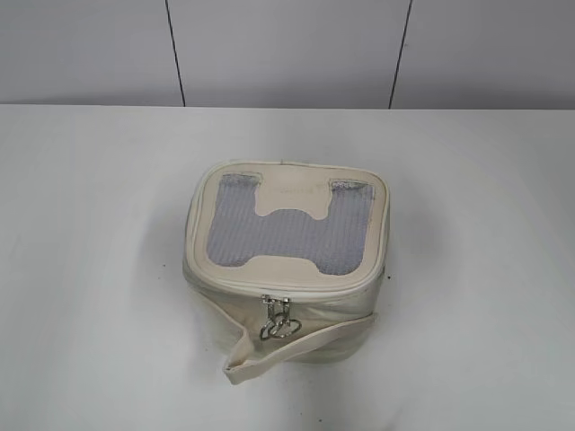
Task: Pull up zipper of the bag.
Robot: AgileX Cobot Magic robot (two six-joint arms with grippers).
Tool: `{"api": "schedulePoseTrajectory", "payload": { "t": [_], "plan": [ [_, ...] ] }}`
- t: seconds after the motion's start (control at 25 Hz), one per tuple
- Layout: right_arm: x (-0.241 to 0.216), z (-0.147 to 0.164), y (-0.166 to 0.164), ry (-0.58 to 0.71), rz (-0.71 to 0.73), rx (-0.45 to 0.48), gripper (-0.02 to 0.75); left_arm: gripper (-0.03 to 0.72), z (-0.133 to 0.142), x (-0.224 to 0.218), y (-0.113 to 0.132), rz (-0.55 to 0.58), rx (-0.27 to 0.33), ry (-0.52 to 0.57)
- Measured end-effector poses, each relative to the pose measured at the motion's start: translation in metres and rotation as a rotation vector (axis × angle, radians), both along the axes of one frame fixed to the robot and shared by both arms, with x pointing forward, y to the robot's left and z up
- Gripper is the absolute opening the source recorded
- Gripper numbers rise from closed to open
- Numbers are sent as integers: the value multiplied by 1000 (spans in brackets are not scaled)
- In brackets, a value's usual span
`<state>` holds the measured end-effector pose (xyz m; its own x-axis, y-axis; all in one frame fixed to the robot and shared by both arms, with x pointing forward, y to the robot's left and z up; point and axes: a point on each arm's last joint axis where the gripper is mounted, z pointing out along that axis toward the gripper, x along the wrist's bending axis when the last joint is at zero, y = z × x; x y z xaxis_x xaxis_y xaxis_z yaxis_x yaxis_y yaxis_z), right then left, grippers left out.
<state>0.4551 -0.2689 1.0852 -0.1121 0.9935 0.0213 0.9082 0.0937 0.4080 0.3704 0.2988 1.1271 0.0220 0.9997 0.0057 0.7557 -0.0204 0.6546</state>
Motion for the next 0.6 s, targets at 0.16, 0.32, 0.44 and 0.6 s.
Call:
{"api": "schedulePoseTrajectory", "payload": {
  "t": [0.16,0.32,0.44,0.6],
  "plan": [
    [-35,12,-5,-88,29,-3,586,370,-25,-45,-1,-6,-31,-72],
    [-77,8,-11,-162,67,-20,586,370,-52,-80,-4,-17,-73,-140],
    [-110,1,-15,-238,93,-29,586,370,-60,-104,-4,-22,-76,-214],
    [-141,-18,-18,-290,99,-19,586,370,-59,-131,-4,-67,-58,-362]
  ]
}}
